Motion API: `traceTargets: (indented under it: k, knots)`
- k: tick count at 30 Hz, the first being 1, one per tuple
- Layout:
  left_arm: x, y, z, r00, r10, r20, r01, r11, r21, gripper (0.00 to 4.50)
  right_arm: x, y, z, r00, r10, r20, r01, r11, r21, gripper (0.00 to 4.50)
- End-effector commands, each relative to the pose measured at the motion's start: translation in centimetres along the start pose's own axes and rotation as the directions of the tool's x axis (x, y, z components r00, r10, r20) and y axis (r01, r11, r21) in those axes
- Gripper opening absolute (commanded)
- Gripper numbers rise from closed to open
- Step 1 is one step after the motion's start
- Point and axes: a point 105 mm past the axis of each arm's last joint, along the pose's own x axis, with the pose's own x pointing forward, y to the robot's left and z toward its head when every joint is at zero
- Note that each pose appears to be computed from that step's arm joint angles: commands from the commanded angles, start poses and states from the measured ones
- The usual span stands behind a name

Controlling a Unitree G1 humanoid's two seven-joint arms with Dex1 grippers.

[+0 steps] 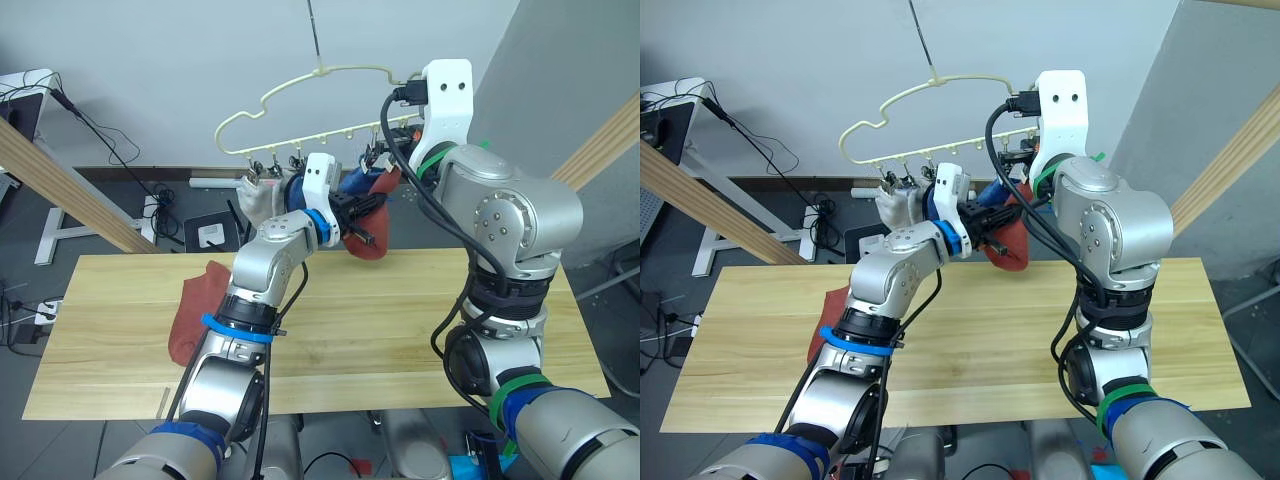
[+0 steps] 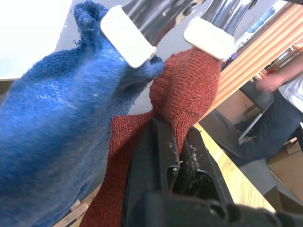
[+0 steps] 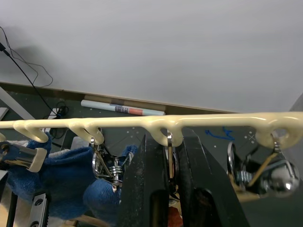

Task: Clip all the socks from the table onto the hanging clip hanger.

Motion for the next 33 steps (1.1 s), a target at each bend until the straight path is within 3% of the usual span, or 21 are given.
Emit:
traceTargets:
  k: [1,10,19,30,31,33]
  knots:
    - [0.4,-0.7,1.8,0.998,-0.024,0.064,0.023,1.0,0.012,0.04,-0.8,0.3,2.0,0.997,0.005,0.083,-0.005,1.0,0.001,0.0]
    - [0.8,-0.8,2.2,0.997,-0.026,0.079,0.026,1.0,0.001,0.04,-0.9,0.4,1.9,0.997,0.011,0.082,-0.012,1.0,0.005,0.0]
    - [0.8,-0.7,2.3,0.996,-0.033,0.079,0.032,0.999,0.01,0.0,-0.9,0.3,2.0,0.996,0.009,0.084,-0.01,1.0,0.007,3.03]
    - [0.4,-1.6,2.0,0.994,-0.091,0.056,0.089,0.995,0.037,0.0,-1.7,0.4,2.4,0.996,0.047,0.08,-0.05,0.998,0.037,3.03]
    - [0.3,-1.7,2.0,0.994,-0.098,0.057,0.096,0.995,0.033,0.55,-1.8,0.4,2.5,0.996,0.051,0.079,-0.054,0.998,0.037,3.07]
    - [0.1,-1.8,2.0,0.993,-0.105,0.047,0.103,0.994,0.041,1.06,-2.3,0.2,2.5,0.995,0.064,0.072,-0.068,0.997,0.045,3.07]
